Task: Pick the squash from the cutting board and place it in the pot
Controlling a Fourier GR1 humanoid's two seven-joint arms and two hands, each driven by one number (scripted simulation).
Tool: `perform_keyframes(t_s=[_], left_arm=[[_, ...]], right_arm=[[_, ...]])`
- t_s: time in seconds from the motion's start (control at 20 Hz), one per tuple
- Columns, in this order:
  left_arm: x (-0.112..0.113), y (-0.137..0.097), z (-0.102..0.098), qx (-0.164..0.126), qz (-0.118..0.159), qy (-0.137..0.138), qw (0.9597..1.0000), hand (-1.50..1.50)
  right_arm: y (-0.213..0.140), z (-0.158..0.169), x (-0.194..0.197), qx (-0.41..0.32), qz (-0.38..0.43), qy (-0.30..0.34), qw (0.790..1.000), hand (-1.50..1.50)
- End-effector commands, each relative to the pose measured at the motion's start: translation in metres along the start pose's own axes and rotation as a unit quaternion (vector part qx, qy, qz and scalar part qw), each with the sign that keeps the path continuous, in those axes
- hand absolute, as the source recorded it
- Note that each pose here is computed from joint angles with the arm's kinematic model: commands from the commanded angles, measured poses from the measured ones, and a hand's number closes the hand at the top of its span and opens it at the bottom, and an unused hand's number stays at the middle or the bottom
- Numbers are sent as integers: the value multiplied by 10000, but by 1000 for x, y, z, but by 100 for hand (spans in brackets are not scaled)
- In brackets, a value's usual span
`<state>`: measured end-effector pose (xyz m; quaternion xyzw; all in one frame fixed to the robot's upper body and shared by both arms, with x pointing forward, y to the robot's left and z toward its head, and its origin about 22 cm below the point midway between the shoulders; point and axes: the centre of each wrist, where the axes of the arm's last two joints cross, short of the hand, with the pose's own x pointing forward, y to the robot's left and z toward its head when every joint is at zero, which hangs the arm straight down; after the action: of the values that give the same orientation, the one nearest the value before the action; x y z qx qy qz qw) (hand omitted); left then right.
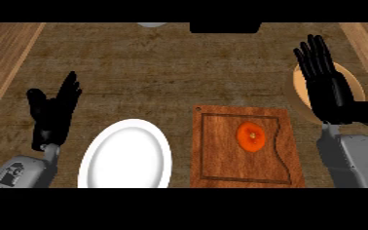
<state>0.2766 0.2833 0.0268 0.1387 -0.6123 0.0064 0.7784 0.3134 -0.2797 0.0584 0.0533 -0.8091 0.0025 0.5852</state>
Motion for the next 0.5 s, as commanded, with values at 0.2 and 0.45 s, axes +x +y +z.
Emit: perform_keyframes(t_s=[0.2,0.45], left_arm=[[75,-16,-8,-199,578,-1868,9805,0],[64,-25,2,-485,903,-2107,9722,0]], right_arm=[[-49,-34,58,2136,-218,-383,9759,150],[-111,4,37,1703,2436,-136,9547,-150]])
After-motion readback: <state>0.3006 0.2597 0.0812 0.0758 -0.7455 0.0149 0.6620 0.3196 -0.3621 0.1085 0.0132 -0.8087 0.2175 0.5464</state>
